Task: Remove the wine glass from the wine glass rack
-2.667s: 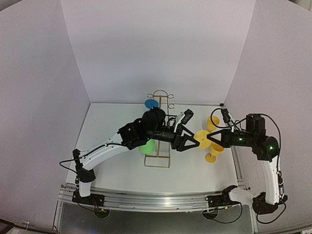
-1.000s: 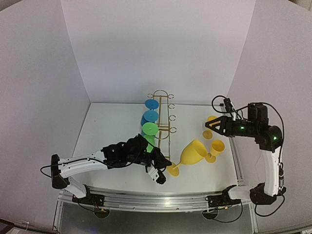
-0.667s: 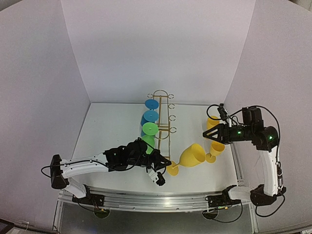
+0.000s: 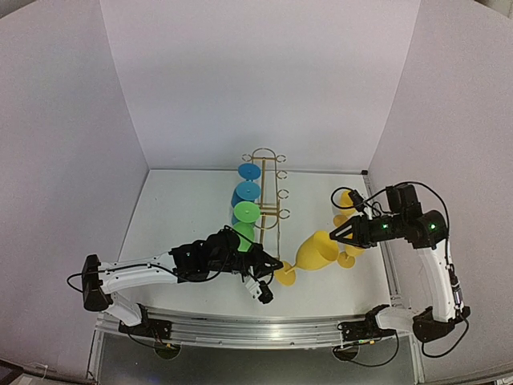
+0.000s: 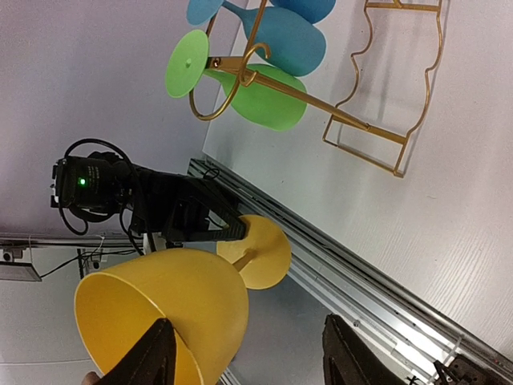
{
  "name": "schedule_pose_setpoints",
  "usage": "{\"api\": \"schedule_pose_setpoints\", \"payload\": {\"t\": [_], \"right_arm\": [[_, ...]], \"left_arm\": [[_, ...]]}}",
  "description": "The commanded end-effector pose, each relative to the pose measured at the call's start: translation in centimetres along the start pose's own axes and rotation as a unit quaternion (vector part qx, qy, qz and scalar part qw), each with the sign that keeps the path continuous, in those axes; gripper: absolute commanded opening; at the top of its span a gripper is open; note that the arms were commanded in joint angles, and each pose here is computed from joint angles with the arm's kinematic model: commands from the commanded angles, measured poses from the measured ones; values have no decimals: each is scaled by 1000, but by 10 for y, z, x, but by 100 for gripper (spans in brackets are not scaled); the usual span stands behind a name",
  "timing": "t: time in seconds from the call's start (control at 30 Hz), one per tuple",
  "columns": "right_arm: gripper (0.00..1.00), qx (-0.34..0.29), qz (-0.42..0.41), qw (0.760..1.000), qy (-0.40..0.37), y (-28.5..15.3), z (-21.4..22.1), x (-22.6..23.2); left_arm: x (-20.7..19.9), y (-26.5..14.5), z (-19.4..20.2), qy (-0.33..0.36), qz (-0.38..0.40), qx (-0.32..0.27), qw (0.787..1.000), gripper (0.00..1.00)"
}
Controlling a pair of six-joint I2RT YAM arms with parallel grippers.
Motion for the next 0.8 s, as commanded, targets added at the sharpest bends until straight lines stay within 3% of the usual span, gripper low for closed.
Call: {"api": "schedule_pose_setpoints", "payload": {"t": [0.0, 0.27, 0.37, 0.47, 0.63, 0.7, 0.77], "right_arm": [[48, 12, -10, 1000, -11, 7, -2, 3], [42, 27, -9, 999, -19, 12, 0, 4], [28, 22, -1, 1000, -22, 12, 0, 4], [2, 7, 11, 1000, -29, 10, -4, 5], [0, -48, 65, 996, -32, 0, -12, 6], [0, -76, 84, 993, -37, -8, -13, 9], [0, -99, 101, 989, -40, -15, -14, 12]], "left_arm": [[34, -5, 3, 7, -57, 14, 998, 0], [44, -2, 11, -23, -65, 46, 997, 0], [43, -2, 11, -28, -62, 47, 997, 0], [42, -4, 10, -30, -58, 47, 997, 0], [41, -5, 10, -38, -58, 47, 996, 1], [40, -7, 10, -44, -61, 49, 996, 10], [39, -9, 9, -50, -62, 50, 996, 35]]}}
Point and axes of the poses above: each gripper's point midway between its finger pads, its own y axis out along the fingers, its own x axis along the line the jaws close on, z = x × y, the point moved 9 cm from there along -y, back along the fingers, and after that the axes turned 6 degrees about y, right-handed, at the moved point
